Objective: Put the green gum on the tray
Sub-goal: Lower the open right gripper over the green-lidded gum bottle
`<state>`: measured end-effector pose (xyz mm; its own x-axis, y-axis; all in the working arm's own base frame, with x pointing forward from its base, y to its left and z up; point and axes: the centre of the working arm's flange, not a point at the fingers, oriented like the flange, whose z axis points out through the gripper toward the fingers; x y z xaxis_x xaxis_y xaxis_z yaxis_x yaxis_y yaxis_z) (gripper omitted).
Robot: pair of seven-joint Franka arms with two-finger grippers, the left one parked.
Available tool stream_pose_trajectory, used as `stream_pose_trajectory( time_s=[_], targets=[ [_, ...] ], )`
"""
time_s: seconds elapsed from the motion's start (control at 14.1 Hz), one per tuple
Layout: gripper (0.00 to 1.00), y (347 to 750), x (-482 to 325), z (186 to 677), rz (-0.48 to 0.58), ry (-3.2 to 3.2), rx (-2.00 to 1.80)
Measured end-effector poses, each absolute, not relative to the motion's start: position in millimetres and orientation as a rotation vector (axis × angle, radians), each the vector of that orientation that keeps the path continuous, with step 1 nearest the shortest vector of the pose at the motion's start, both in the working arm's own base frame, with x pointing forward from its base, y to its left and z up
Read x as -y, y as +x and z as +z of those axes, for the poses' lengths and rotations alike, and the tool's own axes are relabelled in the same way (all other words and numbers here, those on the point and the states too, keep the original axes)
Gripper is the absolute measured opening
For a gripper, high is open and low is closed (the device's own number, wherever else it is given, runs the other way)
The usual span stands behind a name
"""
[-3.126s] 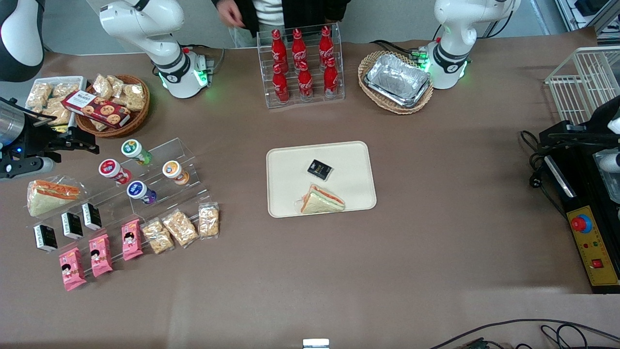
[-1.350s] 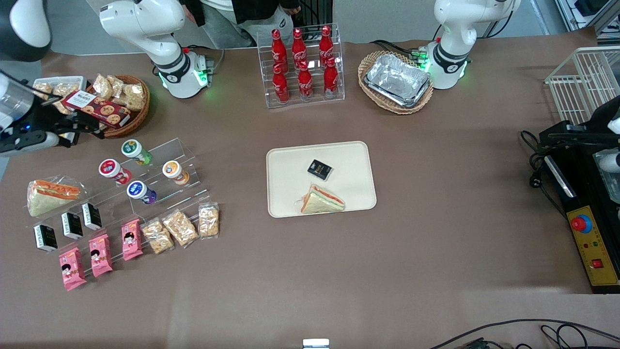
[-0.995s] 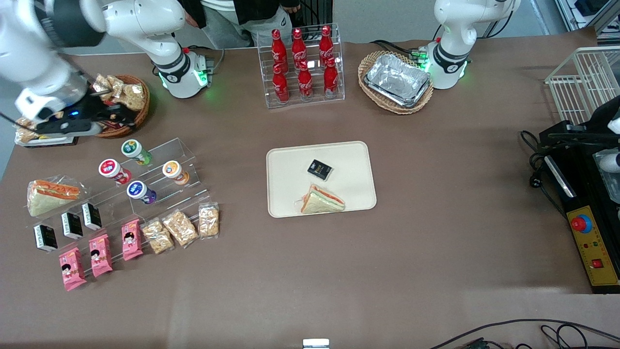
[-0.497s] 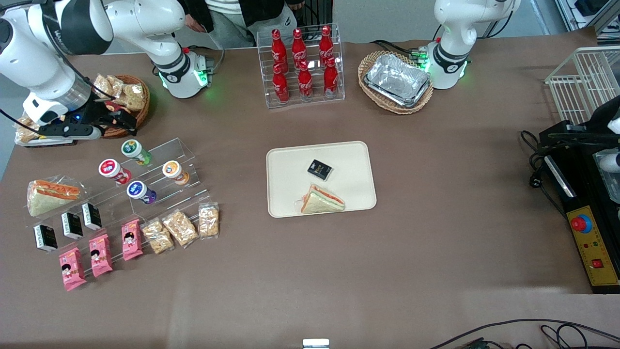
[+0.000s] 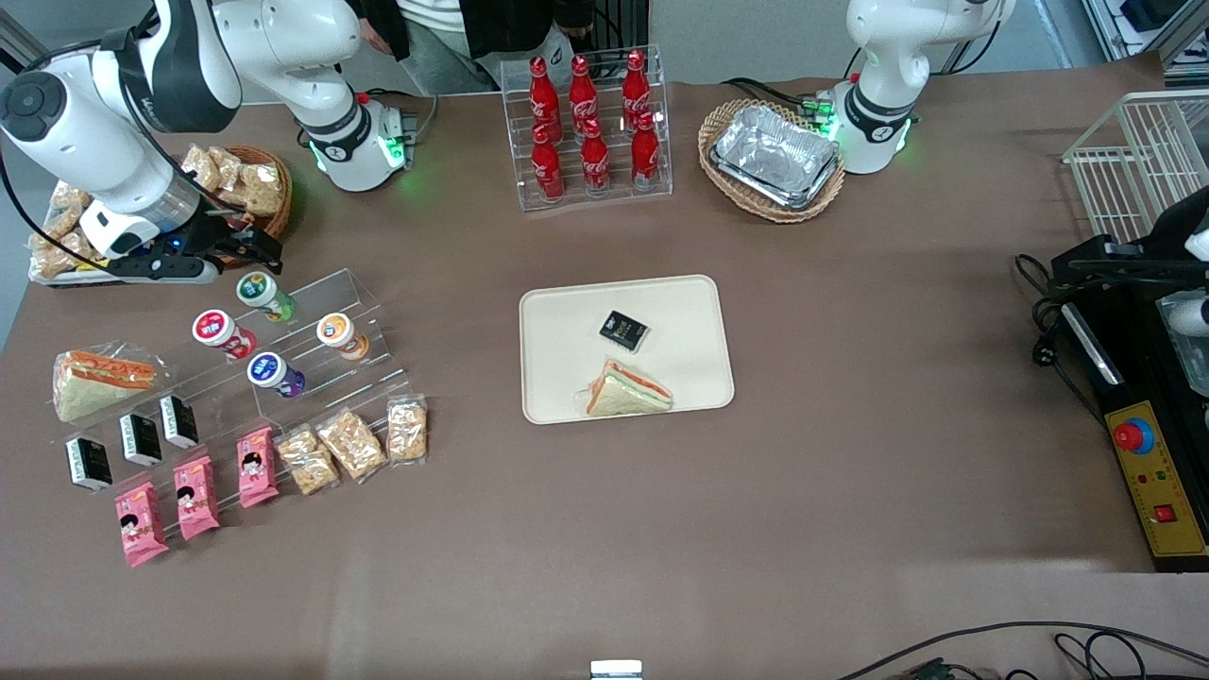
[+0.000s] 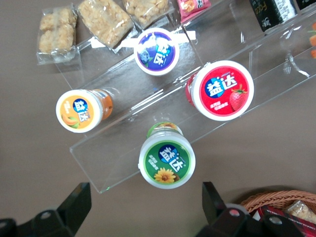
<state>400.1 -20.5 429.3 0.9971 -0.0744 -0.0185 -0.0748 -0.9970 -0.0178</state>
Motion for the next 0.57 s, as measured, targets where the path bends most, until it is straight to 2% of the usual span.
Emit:
stream_pose_trajectory(
  time_s=[0.57],
  targets=[
    [1.0, 395, 26, 409, 0.043, -3.112, -0.16]
  ],
)
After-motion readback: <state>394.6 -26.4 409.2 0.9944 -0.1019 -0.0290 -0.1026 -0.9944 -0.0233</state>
